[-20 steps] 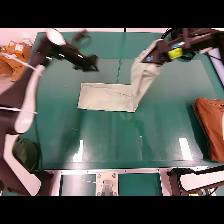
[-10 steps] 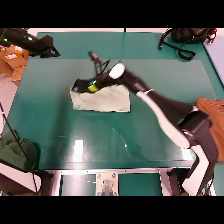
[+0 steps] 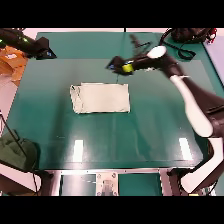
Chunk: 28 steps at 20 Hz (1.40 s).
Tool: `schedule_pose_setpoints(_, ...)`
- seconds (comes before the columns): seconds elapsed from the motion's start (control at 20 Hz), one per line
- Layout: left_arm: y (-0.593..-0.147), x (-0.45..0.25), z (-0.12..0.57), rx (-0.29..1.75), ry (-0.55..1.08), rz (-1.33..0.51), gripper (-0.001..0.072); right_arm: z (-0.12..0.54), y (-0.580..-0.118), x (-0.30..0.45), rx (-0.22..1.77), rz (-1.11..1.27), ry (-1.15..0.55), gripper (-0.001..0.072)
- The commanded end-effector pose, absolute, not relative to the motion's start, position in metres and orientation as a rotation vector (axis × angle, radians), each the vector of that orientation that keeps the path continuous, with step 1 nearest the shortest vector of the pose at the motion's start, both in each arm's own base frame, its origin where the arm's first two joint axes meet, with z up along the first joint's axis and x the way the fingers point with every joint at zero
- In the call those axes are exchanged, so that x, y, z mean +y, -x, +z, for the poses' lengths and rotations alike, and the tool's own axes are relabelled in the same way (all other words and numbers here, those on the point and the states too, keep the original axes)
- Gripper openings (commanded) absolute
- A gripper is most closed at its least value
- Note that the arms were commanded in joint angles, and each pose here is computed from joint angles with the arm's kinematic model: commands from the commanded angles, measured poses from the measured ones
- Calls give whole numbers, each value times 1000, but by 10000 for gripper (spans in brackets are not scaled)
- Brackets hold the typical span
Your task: Fold the shirts.
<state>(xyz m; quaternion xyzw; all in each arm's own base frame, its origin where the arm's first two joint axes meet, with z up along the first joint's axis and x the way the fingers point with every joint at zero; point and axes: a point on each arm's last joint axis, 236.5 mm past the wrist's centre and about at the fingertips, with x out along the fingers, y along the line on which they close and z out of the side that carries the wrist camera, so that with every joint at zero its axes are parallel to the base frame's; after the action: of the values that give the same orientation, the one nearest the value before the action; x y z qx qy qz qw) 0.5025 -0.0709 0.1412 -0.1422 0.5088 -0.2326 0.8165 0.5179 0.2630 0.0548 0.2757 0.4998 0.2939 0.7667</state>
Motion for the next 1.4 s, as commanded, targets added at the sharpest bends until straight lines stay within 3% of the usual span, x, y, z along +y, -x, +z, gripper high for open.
schedule_pose_setpoints(0.0,-497,-71,123,1136,323,-495,20,20,-495,144,1236,456,-581,528)
schedule_pose_setpoints(0.15,-496,-72,119,1146,331,-493,19,-35,-461,121,1349,407,-614,553)
schedule_pose_setpoints(0.2,-496,-72,119,1145,331,-493,19,-54,-451,125,1374,393,-618,603)
schedule_pose_setpoints(0.35,-496,-72,120,1145,333,-495,20,-92,-435,160,1398,413,-635,604)
schedule_pose_setpoints(0.8,-496,-72,119,1145,329,-497,19,-98,-413,271,1420,593,-677,588)
schedule_pose_setpoints(0.85,-496,-72,119,1145,329,-497,19,-86,-416,278,1409,628,-699,310)
schedule_pose_setpoints(0.9,-495,-72,119,1146,328,-497,19,-73,-419,283,1397,672,-707,115)
schedule_pose_setpoints(1.0,-495,-72,119,1150,328,-499,19,-40,-425,290,1379,757,-695,26)
schedule_pose_setpoints(1.2,-494,-72,119,1152,328,-500,19,79,-468,276,1145,838,-672,23)
schedule_pose_setpoints(1.35,-494,-72,119,1151,328,-500,19,181,-508,215,905,772,-710,23)
